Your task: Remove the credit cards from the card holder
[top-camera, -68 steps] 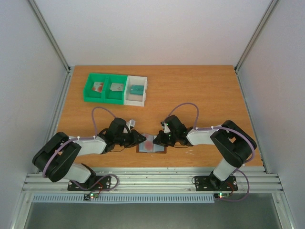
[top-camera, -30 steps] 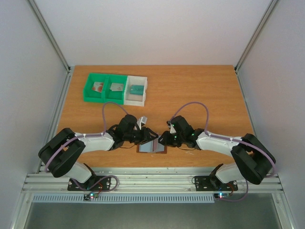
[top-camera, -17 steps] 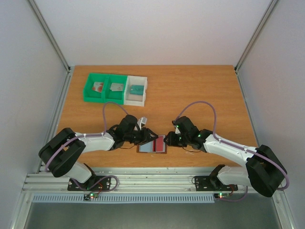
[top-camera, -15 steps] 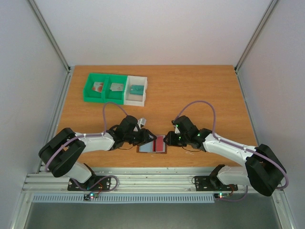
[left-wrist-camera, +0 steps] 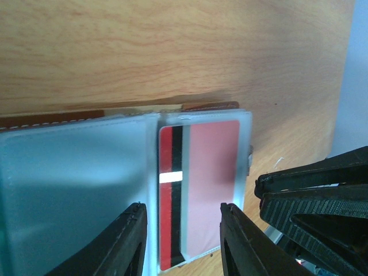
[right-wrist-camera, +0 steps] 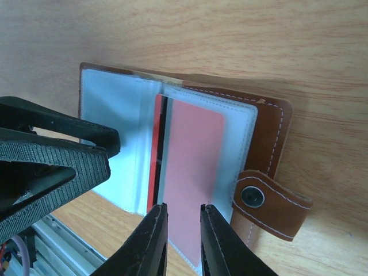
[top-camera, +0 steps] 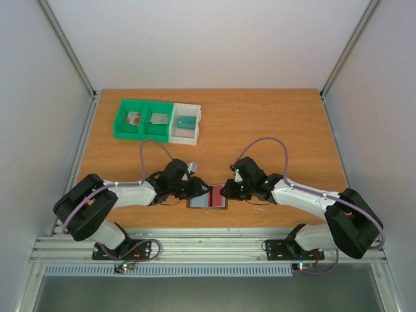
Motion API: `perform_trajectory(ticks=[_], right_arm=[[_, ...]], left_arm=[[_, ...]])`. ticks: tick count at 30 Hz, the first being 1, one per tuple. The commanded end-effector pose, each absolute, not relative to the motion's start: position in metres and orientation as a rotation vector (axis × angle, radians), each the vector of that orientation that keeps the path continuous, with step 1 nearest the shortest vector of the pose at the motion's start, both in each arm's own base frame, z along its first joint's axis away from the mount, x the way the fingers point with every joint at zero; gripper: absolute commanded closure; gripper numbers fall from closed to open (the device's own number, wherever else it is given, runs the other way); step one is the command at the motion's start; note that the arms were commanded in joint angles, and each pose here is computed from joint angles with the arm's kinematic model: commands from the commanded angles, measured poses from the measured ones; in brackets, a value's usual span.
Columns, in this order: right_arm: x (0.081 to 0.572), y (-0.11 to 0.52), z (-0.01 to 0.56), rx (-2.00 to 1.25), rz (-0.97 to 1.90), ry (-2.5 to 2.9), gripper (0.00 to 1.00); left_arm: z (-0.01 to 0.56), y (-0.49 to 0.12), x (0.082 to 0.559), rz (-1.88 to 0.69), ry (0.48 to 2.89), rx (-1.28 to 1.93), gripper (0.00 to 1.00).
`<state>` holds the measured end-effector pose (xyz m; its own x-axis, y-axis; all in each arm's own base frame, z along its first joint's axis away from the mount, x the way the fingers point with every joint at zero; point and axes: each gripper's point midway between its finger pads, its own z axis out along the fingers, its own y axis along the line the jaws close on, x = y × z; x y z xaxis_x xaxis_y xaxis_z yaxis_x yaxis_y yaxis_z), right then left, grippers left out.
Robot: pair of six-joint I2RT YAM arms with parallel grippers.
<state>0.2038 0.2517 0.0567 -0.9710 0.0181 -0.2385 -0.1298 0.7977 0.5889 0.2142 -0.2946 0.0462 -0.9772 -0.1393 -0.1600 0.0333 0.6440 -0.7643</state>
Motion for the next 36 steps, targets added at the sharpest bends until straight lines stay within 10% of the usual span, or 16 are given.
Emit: perform_trajectory(ticks=[1,25,36], right_arm=[[0.209,0.259,0.061,-0.119,0.936,2.737,0.83],[0.196,0.245,0.007,-0.076,0.81,2.887,0.87],[0.196,0.242,0.005,-0.072,0.79,2.887,0.87]], left_arm=[[0.043,-0.296,0.216,-1.252,2.632,-0.082,0.63],[0.026,-0.306,0.217,-1.362,2.628,-0.176,0.7],[0.017,-0.3,0.216,-1.308,2.649,-0.177,1.0]])
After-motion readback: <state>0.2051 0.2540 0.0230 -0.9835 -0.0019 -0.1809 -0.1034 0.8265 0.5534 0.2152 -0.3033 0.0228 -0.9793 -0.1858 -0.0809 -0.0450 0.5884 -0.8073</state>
